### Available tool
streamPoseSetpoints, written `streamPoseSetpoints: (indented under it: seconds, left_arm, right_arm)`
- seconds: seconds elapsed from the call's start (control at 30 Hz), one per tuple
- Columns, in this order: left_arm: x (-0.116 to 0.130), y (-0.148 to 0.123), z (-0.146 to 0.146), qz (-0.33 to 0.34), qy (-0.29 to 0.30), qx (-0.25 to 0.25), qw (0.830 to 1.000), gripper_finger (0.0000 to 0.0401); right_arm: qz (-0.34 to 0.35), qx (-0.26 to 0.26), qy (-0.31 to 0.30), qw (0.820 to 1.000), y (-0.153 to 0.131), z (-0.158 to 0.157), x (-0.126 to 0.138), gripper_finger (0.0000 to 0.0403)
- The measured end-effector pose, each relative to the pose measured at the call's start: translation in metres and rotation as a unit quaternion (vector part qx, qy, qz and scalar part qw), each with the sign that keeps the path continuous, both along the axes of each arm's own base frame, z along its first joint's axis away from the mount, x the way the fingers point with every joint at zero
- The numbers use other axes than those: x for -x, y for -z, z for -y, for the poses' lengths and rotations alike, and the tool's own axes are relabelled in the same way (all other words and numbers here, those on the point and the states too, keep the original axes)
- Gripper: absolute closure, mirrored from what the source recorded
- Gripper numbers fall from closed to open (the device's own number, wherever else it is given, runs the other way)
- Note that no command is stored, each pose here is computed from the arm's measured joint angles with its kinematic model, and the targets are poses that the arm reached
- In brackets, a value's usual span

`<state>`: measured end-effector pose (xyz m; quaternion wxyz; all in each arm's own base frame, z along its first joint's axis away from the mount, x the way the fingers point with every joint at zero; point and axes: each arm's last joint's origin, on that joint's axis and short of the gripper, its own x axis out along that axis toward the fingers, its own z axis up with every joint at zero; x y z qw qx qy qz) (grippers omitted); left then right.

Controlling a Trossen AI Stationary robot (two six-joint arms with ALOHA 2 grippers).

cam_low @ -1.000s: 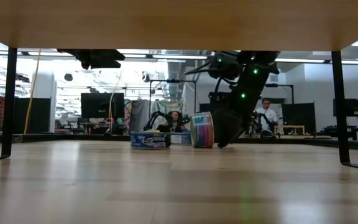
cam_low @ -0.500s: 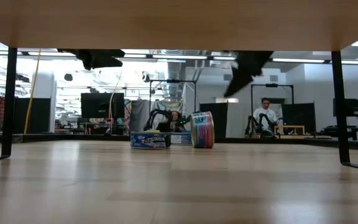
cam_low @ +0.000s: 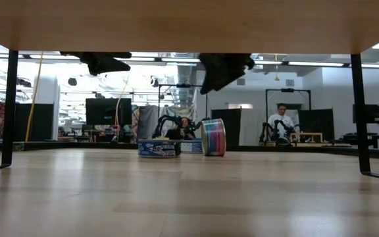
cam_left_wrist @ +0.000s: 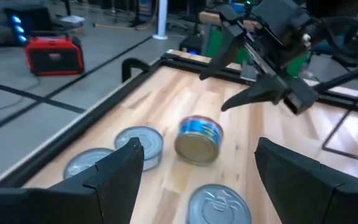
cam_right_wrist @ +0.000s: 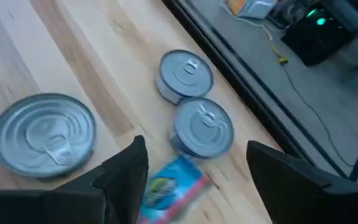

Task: Stack canned seafood by type on shelf
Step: Put the blue and pink tuna can on the top of the left stacked tuna cans on the shelf

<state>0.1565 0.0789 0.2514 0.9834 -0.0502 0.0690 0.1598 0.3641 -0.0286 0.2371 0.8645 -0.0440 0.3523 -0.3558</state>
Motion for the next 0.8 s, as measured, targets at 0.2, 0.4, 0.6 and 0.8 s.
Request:
streamPoseSetpoints:
  seconds: [0.2, 0.4, 0.6, 0.8]
  left_arm:
    - [0.000, 0.001, 0.001, -0.006, 0.012, 0.005, 1.000, 0.0106]
    - [0.000, 0.000, 0.000, -0.004, 0.000, -0.003, 1.000, 0.0106]
    - [0.000, 0.001, 0.000, -0.004, -0.001, 0.002, 1.000, 0.0106]
    - [0.000, 0.004, 0.001, -0.015, 0.001, 0.016, 1.000, 0.0106]
  right_arm:
    - [0.030, -0.016, 0.052, 0.998, 0.013, -0.003, -0.021, 0.0101]
    - [0.089, -0.046, 0.118, 0.988, 0.016, 0.004, -0.026, 0.0101]
    - [0.109, -0.022, 0.174, 0.978, 0.031, -0.003, -0.028, 0.0100]
    - [0.095, -0.023, 0.185, 0.978, 0.050, -0.009, -0.031, 0.0100]
